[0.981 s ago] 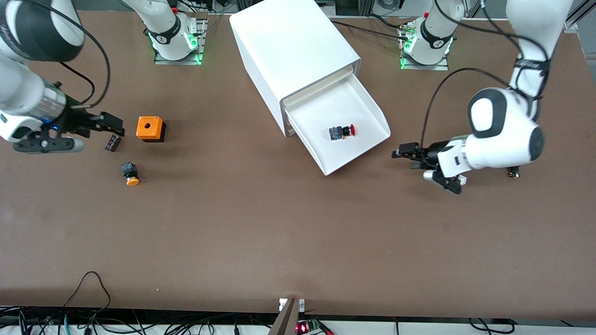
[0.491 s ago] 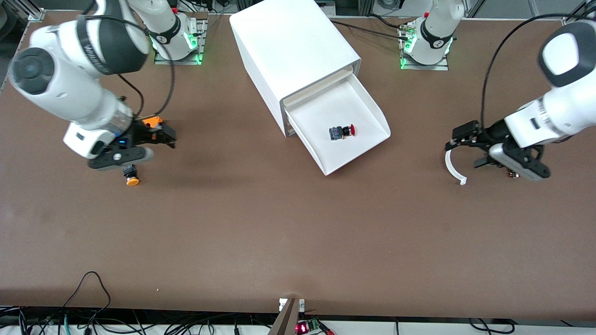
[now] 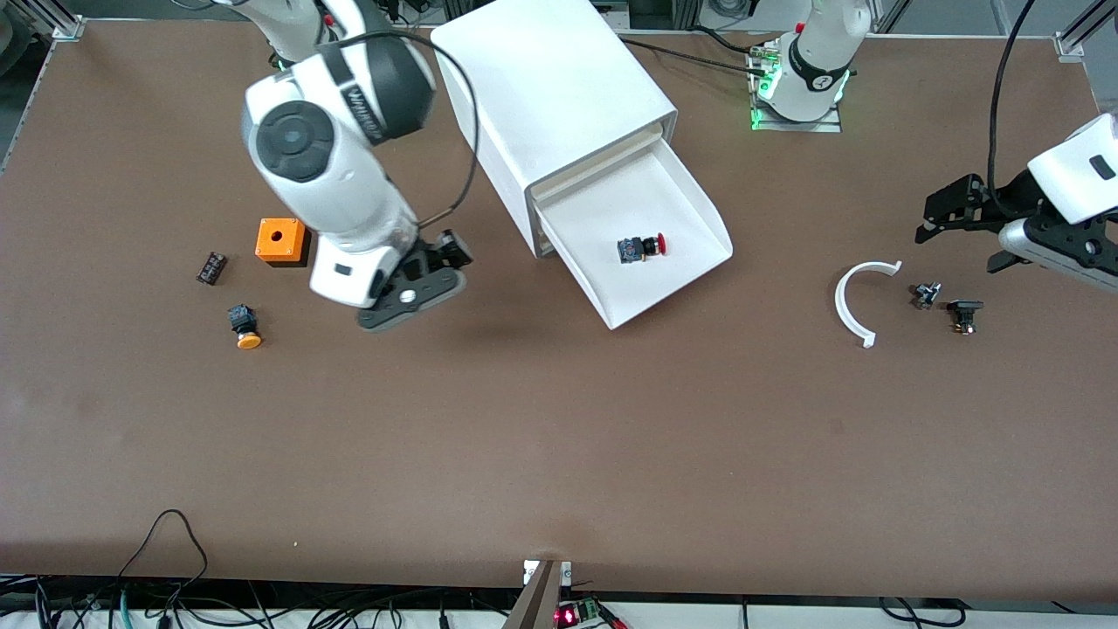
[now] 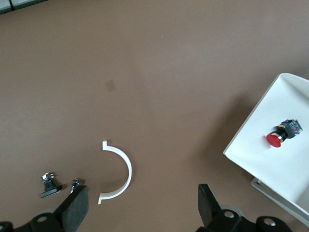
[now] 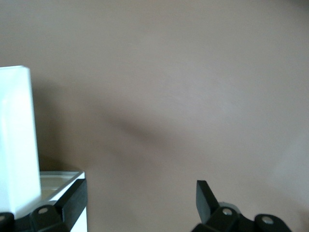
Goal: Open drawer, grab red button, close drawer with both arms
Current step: 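Reach the right gripper into the open drawer above the red button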
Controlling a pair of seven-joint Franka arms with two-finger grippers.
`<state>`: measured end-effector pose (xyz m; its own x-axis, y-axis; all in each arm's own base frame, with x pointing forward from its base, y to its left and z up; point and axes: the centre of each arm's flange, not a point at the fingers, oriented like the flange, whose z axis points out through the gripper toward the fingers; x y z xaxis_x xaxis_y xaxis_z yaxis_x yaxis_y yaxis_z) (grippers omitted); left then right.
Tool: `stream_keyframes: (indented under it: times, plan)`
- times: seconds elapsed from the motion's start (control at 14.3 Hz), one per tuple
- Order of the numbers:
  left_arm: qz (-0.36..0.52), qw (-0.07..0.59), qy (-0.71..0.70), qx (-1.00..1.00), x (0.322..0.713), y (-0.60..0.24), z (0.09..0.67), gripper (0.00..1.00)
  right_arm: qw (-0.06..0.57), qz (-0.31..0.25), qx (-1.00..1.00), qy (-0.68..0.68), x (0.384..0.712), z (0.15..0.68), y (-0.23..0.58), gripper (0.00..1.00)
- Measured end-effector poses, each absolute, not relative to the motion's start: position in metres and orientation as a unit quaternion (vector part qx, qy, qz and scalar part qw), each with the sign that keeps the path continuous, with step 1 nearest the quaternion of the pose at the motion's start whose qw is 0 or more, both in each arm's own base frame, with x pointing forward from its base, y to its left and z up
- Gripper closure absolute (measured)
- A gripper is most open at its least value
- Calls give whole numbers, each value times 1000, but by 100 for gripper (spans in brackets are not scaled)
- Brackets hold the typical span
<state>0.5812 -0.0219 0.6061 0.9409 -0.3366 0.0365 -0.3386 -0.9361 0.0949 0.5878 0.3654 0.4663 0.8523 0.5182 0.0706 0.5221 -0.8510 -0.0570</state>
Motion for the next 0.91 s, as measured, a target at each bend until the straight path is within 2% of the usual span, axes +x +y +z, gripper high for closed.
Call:
stream_keyframes:
  times: [0.35,0.63,0.91]
  plan:
    - [5,33,-161,986,578,-28,609,0,48,-54,-909,-410,563,462,436,0]
    - [1,33,-152,988,577,-29,609,0,66,-102,-870,-477,537,447,511,0]
    - [-1,33,-150,988,577,-29,608,0,69,-118,-837,-529,525,444,544,0]
